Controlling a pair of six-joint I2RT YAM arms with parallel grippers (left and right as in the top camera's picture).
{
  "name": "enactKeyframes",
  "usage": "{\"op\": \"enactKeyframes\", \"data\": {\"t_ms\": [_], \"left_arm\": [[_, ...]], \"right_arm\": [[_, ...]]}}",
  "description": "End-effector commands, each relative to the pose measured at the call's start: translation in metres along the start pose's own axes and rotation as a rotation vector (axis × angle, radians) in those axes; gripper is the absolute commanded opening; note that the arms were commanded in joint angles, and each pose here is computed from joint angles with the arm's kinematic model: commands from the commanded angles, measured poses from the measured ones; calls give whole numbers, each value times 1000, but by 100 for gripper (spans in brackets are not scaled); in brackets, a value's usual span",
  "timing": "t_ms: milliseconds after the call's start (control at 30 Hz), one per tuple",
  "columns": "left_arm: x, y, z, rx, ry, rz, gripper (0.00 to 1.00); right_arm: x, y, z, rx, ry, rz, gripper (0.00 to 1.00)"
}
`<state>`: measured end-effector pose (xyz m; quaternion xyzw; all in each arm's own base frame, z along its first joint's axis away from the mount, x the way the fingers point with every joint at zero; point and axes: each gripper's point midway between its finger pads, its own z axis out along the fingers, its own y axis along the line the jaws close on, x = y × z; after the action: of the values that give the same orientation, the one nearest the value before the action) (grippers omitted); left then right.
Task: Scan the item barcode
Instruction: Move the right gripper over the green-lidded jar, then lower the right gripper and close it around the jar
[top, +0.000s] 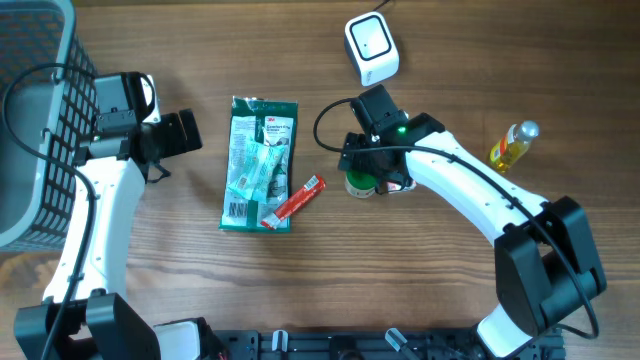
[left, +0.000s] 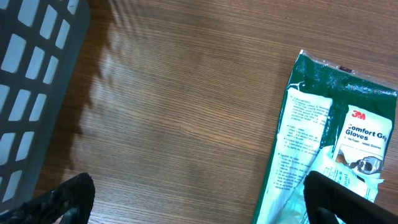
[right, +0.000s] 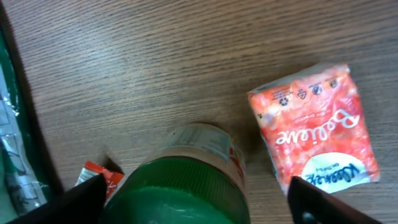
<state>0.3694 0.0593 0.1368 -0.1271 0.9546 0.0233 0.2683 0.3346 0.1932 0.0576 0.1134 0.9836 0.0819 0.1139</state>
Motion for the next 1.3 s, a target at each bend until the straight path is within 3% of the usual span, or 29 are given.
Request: {"op": "enactKeyframes", "data": {"t_ms": [0, 367, 567, 800, 1067, 1267], "left_arm": [[-2, 3, 0, -11, -4, 11, 100], [-2, 3, 0, -11, -4, 11, 100], [-2, 3, 0, -11, -4, 11, 100], [-2, 3, 0, -11, -4, 11, 100], [-2, 3, 0, -11, -4, 11, 100], [-2, 3, 0, -11, -4, 11, 100]], "right_arm": [[7, 4, 5, -16, 45, 25, 85], [18, 7, 4, -14, 78, 14, 84], [29, 16, 4, -18, 87, -35, 72], [39, 27, 4, -35, 84, -231, 70], [36, 26, 4, -36, 62, -608, 71], [17, 26, 4, 8, -24, -607, 75]]}}
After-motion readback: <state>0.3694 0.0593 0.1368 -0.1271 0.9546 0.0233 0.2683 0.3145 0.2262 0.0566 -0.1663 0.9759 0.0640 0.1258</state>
